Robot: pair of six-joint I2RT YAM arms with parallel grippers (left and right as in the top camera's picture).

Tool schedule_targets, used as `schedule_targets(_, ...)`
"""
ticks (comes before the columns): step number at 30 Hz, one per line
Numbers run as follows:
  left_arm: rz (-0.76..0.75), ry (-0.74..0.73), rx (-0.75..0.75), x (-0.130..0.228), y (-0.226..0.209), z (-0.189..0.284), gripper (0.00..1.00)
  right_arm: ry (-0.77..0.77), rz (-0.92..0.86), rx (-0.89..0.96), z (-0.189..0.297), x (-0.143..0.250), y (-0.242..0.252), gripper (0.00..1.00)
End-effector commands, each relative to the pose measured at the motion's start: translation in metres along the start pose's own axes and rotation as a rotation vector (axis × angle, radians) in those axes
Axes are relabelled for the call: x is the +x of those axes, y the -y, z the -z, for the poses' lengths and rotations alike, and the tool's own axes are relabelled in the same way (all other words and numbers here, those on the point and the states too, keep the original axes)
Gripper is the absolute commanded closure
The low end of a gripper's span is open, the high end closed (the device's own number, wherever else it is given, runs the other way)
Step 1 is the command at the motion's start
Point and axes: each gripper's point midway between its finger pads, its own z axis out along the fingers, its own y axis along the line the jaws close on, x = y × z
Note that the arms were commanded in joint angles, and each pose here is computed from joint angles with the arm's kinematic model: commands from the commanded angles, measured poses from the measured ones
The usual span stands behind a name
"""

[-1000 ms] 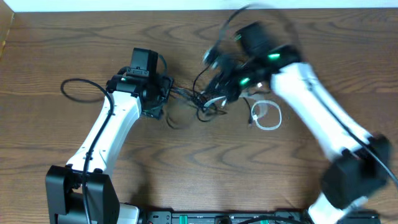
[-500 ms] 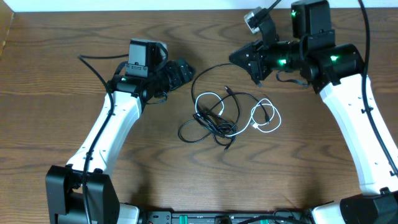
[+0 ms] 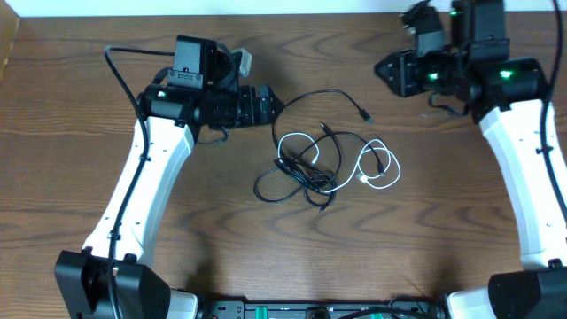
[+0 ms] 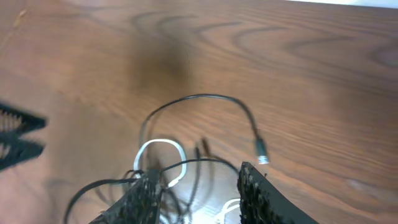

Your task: Untangle cables

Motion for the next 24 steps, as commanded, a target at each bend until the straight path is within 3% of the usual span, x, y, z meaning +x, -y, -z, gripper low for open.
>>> schedule_targets(1, -0.14, -0.058, -0.042, 0.01, -0.012, -0.005, 0.12, -0.022, -0.024, 0.021, -0.009, 0.004, 0.01, 0.64)
schedule_targets(17, -0.164, -0.335, -0.034, 0.058, -0.027, -0.105, 0.29, -0.154, -0.054, 0.008, -0.049, 0.032, 0.014, 0.6)
schedule_targets(24, -0.154, -0.403, -0.033, 0.078, -0.014, -0.125, 0.47, -0.154, -0.054, 0.008, -0.049, 0.032, 0.014, 0.6)
